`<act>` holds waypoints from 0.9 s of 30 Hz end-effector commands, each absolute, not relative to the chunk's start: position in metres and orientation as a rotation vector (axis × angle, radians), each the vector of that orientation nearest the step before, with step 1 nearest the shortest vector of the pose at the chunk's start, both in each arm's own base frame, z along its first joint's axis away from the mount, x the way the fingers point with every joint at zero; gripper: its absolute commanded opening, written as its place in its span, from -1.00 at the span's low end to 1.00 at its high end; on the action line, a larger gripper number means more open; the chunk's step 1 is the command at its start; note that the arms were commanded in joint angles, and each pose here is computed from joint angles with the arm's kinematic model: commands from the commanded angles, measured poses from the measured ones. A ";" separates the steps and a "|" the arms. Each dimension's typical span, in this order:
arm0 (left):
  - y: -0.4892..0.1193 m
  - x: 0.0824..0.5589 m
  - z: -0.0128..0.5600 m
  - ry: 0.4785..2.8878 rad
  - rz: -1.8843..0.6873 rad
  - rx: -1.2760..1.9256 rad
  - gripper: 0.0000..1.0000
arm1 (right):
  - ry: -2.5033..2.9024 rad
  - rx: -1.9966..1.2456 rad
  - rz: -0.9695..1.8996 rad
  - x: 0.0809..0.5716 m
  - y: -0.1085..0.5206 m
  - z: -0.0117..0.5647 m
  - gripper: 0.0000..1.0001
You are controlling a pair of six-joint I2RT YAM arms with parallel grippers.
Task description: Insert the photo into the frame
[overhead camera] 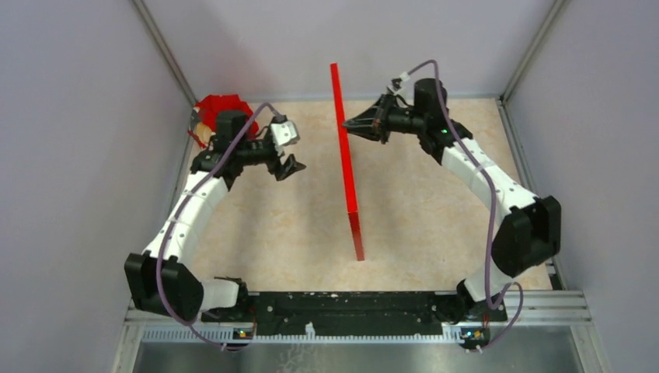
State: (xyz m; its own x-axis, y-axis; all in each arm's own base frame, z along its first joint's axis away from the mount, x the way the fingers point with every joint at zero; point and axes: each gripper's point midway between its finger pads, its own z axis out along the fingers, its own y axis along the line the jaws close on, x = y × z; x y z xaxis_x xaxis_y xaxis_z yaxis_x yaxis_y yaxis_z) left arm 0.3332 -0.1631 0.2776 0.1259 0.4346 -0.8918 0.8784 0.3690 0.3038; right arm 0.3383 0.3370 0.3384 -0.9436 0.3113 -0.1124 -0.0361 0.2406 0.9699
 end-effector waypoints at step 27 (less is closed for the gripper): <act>-0.209 0.375 0.093 2.125 -0.653 1.320 0.32 | 2.121 0.681 1.416 0.310 0.136 0.219 -0.99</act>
State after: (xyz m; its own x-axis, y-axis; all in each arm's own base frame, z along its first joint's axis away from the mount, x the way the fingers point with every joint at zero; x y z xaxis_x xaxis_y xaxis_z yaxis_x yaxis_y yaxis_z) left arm 0.3666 -0.2518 0.1188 -0.3031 0.5931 -0.7459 0.9355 0.3344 -0.1142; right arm 0.3142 0.1258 0.2153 -0.7558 0.6440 -0.1187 0.2134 0.4136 0.8851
